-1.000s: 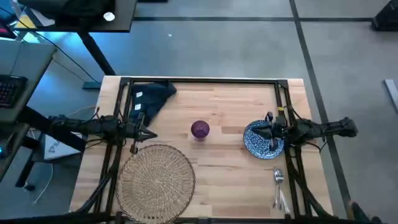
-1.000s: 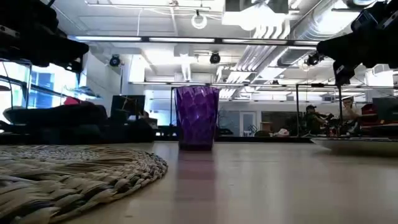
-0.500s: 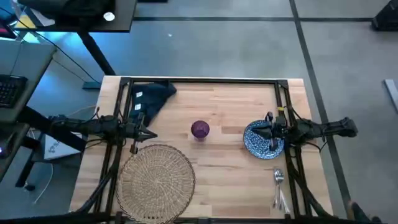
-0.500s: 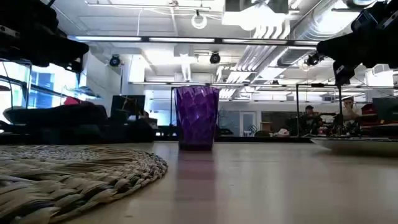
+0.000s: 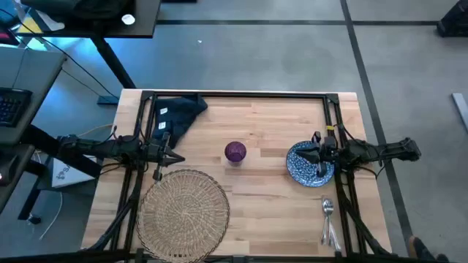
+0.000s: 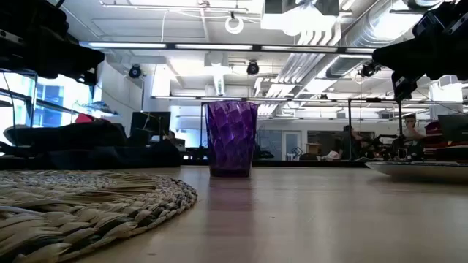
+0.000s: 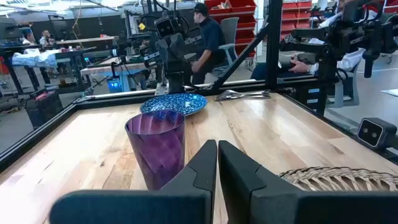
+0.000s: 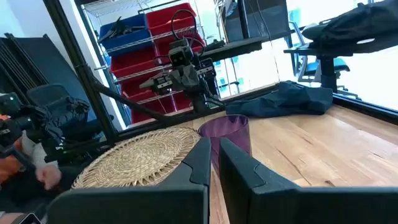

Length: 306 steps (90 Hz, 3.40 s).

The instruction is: Set table place

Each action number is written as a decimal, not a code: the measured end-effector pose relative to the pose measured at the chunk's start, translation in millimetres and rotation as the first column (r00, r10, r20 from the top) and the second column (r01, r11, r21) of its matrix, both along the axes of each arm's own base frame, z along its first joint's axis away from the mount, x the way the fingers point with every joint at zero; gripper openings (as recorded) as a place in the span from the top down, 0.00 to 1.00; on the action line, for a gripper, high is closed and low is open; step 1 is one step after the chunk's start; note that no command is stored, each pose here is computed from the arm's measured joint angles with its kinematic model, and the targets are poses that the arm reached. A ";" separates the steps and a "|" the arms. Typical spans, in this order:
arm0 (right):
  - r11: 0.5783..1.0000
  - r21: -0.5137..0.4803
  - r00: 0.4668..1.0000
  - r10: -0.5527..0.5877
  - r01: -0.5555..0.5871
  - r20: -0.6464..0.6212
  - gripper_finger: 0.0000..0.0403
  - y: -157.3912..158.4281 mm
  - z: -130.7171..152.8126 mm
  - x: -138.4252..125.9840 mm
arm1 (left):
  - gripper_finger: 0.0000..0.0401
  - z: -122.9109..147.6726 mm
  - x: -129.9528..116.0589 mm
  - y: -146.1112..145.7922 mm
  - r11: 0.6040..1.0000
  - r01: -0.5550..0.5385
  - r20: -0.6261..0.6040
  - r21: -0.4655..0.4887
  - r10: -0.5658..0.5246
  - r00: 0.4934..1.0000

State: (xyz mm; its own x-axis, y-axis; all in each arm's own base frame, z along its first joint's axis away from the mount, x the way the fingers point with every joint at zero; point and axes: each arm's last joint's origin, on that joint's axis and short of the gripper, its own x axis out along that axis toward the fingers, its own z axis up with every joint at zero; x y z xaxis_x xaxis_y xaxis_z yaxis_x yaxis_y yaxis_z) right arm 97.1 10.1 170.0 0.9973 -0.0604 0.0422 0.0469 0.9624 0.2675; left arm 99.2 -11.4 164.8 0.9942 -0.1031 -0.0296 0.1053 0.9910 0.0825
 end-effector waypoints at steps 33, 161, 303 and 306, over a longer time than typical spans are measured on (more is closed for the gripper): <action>1.000 0.000 1.000 0.000 0.000 0.000 1.00 0.0 0.1 0.0 | 1.00 0.0 0.0 0.0 1.000 0.000 0.000 0.000 0.000 1.000; 1.000 0.000 1.000 0.000 0.000 0.000 1.00 0.0 0.0 0.0 | 0.92 55.1 8.7 4.3 0.943 -0.090 0.301 -0.320 0.191 0.934; 1.000 0.000 1.000 0.000 0.000 0.000 1.00 0.0 0.1 0.0 | 0.35 146.2 217.5 -4.1 0.978 -0.099 -0.486 0.185 0.179 0.855; 1.000 0.000 1.000 0.000 0.000 0.001 1.00 0.0 0.1 0.0 | 0.35 140.8 221.1 -2.1 0.978 -0.097 -0.503 0.185 0.179 0.846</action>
State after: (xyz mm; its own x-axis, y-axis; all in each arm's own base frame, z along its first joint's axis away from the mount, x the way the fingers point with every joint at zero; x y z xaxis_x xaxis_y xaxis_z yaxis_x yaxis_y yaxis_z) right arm 97.1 10.1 170.1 0.9973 -0.0602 0.0427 0.0466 0.9624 0.2675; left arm 320.3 -13.5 305.6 0.8351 0.0800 -0.5443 0.0363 0.9792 0.1996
